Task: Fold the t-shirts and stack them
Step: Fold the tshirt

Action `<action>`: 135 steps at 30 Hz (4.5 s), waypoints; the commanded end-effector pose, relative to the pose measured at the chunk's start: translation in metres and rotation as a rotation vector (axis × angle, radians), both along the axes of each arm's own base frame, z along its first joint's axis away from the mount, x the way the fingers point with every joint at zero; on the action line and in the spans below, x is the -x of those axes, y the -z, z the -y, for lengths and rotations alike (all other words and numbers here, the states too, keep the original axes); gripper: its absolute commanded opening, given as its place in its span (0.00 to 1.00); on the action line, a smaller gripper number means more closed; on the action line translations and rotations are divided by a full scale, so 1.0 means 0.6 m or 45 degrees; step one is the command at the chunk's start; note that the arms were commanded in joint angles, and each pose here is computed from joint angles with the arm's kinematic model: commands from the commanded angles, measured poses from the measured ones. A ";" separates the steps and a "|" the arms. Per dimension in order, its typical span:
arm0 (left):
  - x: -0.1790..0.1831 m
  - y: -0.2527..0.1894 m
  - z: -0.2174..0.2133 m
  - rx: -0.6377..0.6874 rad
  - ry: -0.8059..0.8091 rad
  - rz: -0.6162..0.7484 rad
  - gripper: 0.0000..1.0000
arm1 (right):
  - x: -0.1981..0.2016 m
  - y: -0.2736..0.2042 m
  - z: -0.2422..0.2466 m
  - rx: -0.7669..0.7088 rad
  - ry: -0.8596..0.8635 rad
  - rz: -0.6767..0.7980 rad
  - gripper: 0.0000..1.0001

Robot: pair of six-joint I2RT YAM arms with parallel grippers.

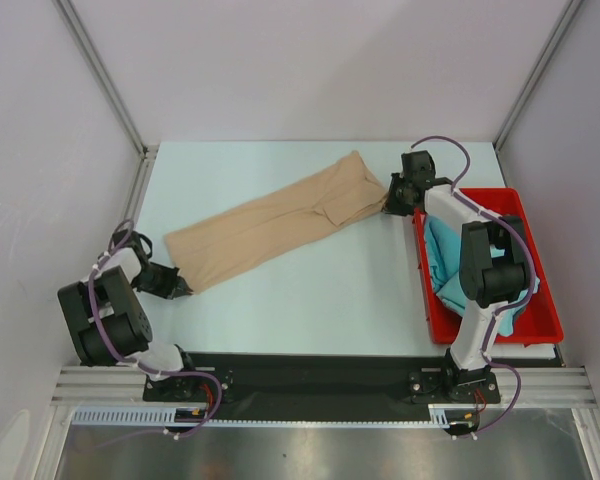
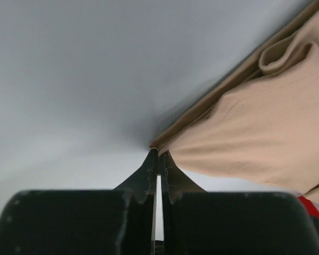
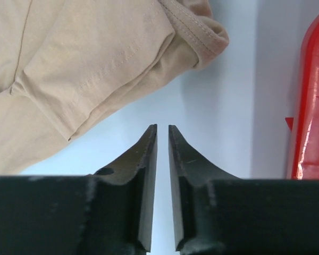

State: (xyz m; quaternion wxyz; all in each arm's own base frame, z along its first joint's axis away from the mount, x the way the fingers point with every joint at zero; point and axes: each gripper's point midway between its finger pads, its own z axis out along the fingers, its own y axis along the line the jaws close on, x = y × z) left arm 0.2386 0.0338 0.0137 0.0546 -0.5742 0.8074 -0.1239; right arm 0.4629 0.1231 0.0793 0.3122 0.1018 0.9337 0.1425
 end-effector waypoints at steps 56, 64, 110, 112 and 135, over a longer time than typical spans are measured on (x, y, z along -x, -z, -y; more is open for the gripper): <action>0.085 -0.004 -0.168 -0.397 -0.135 -0.132 0.00 | -0.028 0.080 -0.056 -0.326 0.153 -0.217 0.35; 0.095 0.005 -0.160 -0.378 -0.136 -0.155 0.00 | -0.060 0.083 -0.014 -0.093 0.166 -0.139 0.00; 0.102 0.014 -0.131 -0.300 -0.147 -0.136 0.00 | 0.016 0.025 -0.097 -0.189 -0.387 -0.143 0.40; 0.103 0.015 -0.132 -0.299 -0.149 -0.140 0.00 | 0.016 0.029 -0.097 -0.189 -0.392 -0.148 0.39; 0.127 0.026 -0.124 -0.283 -0.198 -0.244 0.00 | -0.066 0.058 -0.024 0.083 -0.182 -0.093 0.00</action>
